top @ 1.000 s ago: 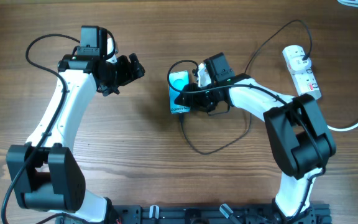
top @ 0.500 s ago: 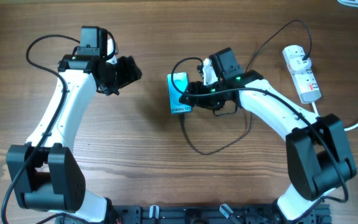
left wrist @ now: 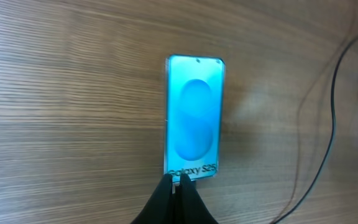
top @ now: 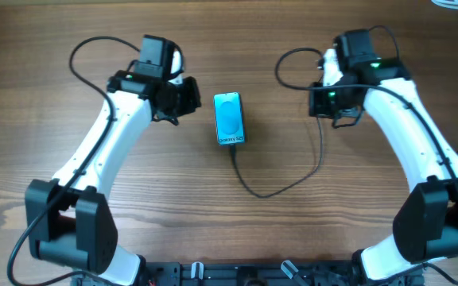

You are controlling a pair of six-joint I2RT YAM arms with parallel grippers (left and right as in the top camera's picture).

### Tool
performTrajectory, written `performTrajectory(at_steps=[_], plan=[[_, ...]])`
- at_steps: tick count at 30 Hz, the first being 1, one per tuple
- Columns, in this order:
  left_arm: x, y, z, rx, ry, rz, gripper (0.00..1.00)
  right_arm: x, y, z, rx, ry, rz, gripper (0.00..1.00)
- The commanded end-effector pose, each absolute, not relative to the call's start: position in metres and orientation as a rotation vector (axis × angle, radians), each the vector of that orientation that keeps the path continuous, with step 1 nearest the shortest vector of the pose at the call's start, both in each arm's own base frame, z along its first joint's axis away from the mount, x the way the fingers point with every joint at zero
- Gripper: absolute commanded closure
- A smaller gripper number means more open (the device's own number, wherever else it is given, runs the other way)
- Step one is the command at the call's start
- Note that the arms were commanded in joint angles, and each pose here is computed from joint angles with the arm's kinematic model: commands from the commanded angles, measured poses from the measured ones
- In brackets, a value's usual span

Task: Plug charger to phone and switch on socket
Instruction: 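Move the right gripper to the white power strip's switch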

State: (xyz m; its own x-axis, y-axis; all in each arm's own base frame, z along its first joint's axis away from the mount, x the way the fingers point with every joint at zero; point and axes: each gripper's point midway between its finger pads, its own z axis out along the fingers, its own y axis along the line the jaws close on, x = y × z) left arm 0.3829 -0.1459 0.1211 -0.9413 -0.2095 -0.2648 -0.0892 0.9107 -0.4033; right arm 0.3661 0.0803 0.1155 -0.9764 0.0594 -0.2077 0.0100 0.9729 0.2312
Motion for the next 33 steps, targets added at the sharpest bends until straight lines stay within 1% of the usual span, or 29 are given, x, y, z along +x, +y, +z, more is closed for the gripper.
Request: performTrajectory(at_steps=[1,4,5,6,7,8,9,10,12,13,14,15,17,18,23,28,33], plan=[[0.374,-0.174,0.095,-0.121,2.837,-0.553,0.96,0.375,0.038,0.124,0.14,2.869,0.259,0.96],[0.367,-0.195,0.079,-0.051,2.875,-0.553,0.96,0.378,0.003,0.124,0.26,2.852,0.21,0.96],[0.366,-0.199,0.073,-0.035,2.885,-0.543,0.96,0.379,-0.009,0.124,0.296,2.843,0.175,0.94],[0.365,-0.2,0.07,-0.027,2.89,-0.522,0.95,0.381,-0.022,0.124,0.336,2.829,0.141,0.81],[0.365,-0.199,0.066,-0.024,2.893,-0.476,0.91,0.382,-0.037,0.125,0.388,2.811,0.119,0.61],[0.366,-0.195,0.064,-0.026,2.89,-0.431,0.74,0.383,-0.049,0.125,0.434,2.794,0.109,0.48],[0.368,-0.192,0.064,-0.031,2.886,-0.405,0.64,0.384,-0.063,0.126,0.481,2.773,0.101,0.31],[0.369,-0.189,0.064,-0.037,2.882,-0.39,0.56,0.385,-0.074,0.127,0.515,2.753,0.094,0.26],[0.37,-0.185,0.063,-0.049,2.881,-0.364,0.48,0.385,-0.092,0.127,0.574,2.724,0.081,0.15],[0.37,-0.184,0.063,-0.051,2.883,-0.359,0.42,0.384,-0.1,0.126,0.601,2.72,0.077,0.1],[0.371,-0.183,0.062,-0.052,2.881,-0.348,0.36,0.383,-0.105,0.124,0.619,2.72,0.074,0.07],[0.372,-0.18,0.062,-0.056,2.876,-0.326,0.24,0.383,-0.109,0.122,0.633,2.719,0.071,0.03],[0.373,-0.177,0.061,-0.06,2.872,-0.3,0.05,0.384,-0.116,0.118,0.649,2.714,0.045,0.01],[0.372,-0.177,0.061,-0.061,2.876,-0.298,0.0,0.385,-0.121,0.116,0.662,2.713,0.012,0.0],[0.368,-0.18,0.06,-0.045,2.888,-0.294,0.0,0.387,-0.147,0.103,0.763,2.689,-0.164,0.0],[0.368,-0.18,0.06,-0.045,2.888,-0.294,0.0,0.399,-0.163,0.081,0.79,2.669,-0.175,0.0],[0.368,-0.18,0.06,-0.045,2.888,-0.294,0.0,0.396,-0.198,0.069,0.93,2.612,-0.178,0.0]])
